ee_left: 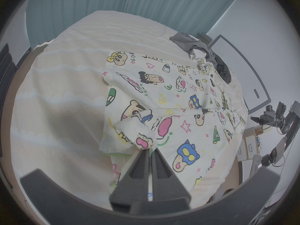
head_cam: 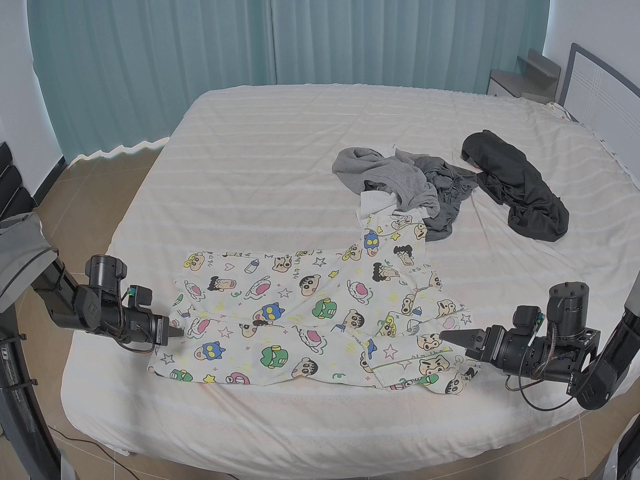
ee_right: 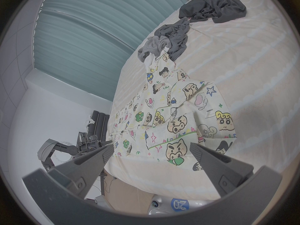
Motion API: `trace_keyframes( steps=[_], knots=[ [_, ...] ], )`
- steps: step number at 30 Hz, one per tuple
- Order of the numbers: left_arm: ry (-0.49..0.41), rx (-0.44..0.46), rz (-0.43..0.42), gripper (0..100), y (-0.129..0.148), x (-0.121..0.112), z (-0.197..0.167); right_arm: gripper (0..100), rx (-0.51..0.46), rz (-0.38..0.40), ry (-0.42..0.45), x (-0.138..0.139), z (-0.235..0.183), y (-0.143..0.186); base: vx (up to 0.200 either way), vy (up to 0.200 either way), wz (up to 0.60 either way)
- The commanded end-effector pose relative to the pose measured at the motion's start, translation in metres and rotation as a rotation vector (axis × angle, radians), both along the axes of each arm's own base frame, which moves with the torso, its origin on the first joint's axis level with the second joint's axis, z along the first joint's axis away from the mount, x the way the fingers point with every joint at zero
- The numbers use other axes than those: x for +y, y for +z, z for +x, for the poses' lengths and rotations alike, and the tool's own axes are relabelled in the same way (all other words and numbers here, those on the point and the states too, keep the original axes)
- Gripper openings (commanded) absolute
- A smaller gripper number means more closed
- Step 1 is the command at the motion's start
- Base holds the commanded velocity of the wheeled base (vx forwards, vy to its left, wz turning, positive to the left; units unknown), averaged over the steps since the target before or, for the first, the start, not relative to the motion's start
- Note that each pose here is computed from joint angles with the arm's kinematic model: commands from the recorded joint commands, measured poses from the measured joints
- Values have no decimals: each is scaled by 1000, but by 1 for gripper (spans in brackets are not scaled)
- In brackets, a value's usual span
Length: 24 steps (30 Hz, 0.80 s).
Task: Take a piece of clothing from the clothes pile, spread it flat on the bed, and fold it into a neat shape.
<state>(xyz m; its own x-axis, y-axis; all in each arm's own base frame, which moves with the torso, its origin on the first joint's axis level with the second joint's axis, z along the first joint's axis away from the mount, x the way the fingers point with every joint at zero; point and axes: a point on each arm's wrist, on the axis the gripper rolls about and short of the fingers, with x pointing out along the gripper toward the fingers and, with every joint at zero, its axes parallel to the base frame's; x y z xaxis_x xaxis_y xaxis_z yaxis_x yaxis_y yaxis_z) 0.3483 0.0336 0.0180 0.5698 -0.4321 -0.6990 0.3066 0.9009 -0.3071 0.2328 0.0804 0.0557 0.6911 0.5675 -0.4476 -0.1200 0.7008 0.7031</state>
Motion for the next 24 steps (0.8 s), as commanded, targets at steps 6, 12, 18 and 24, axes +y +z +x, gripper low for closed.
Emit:
trace_keyframes(
  steps=[6,12,18,24],
  knots=[
    [-16,7,21,0,30,2,-10,100,11,-3,-1,0,0,-3,0,0,0],
    [-30,46,27,0,32,1,-16,100,12,-3,-1,0,0,-3,0,0,0],
    [-10,63,34,0,31,8,-18,100,15,-3,0,-1,-1,-3,0,0,0],
    [-14,105,38,0,30,13,-24,100,28,-11,2,0,0,-7,0,0,0]
  ],
)
